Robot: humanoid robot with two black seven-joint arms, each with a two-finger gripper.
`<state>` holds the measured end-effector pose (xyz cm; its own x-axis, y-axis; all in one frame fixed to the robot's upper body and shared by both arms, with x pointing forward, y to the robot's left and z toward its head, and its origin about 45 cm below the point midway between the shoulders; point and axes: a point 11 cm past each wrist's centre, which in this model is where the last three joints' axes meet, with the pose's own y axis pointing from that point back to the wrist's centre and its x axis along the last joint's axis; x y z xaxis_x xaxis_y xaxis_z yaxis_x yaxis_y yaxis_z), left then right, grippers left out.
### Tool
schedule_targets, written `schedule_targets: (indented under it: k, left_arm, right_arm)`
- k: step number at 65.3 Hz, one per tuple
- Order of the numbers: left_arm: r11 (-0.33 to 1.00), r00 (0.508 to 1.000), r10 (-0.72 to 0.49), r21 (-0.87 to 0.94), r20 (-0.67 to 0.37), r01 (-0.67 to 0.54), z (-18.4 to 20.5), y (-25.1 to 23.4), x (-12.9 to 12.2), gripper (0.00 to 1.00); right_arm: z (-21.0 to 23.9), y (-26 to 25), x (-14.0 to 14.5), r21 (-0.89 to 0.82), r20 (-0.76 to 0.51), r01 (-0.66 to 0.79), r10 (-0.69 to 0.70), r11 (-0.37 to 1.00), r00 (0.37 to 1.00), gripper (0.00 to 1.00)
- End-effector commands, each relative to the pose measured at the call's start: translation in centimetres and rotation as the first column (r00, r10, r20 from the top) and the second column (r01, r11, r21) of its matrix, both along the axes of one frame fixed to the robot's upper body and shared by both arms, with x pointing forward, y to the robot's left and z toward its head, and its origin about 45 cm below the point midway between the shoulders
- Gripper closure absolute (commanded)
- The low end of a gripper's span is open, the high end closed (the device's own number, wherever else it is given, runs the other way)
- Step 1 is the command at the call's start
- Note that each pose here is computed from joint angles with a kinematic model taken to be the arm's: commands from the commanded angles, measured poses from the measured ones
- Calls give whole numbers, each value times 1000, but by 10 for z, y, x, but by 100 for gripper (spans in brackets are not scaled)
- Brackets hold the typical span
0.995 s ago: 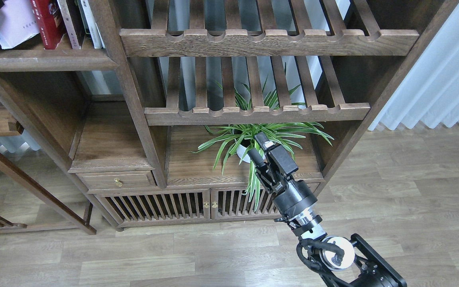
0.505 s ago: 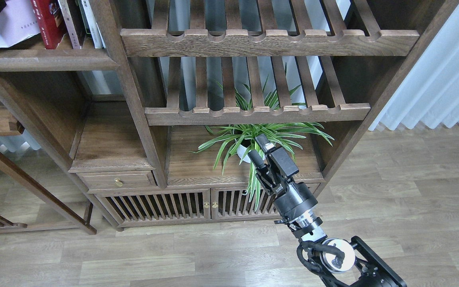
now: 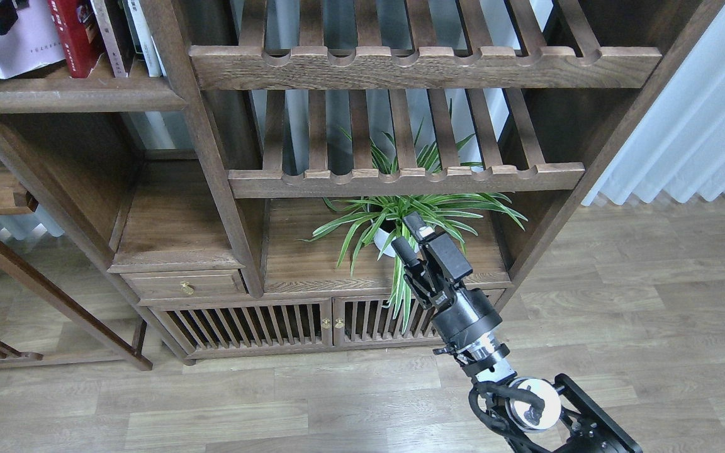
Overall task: Organize books on shelf
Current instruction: 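Withdraw the left gripper from the upper shelf back toward the table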
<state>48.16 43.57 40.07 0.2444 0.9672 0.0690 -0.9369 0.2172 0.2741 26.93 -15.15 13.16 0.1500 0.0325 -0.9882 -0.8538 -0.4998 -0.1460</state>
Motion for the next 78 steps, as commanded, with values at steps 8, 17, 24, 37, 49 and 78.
schedule_targets:
  k: [8, 17, 24, 37, 49, 78]
  left_arm:
    - [1000, 1000, 3, 17, -3, -3, 1, 1, 0, 87]
    - [999, 1000, -6, 36, -17, 7, -3, -2, 1, 83]
    - [999, 1000, -6, 40, -24, 7, -3, -3, 1, 82]
    - [999, 1000, -7, 42, -27, 8, -4, -3, 1, 76]
    - [1000, 999, -5, 25, -41, 6, -8, -2, -1, 62]
    - [999, 999, -39, -37, -18, 38, -6, -19, 4, 53]
  right_arm:
    - [-1, 1, -1, -1, -2, -3, 3, 1000, 1000, 15]
    - [-1, 1, -1, -1, -2, -3, 3, 1000, 1000, 15]
    - [-1, 1, -1, -1, -2, -3, 3, 1000, 1000, 15]
    - [-1, 1, -1, -2, -1, -3, 3, 1000, 1000, 15]
    - [-1, 1, -1, -7, -1, -5, 5, 1000, 1000, 15]
    - [-2, 1, -1, -11, -4, -5, 5, 1000, 1000, 15]
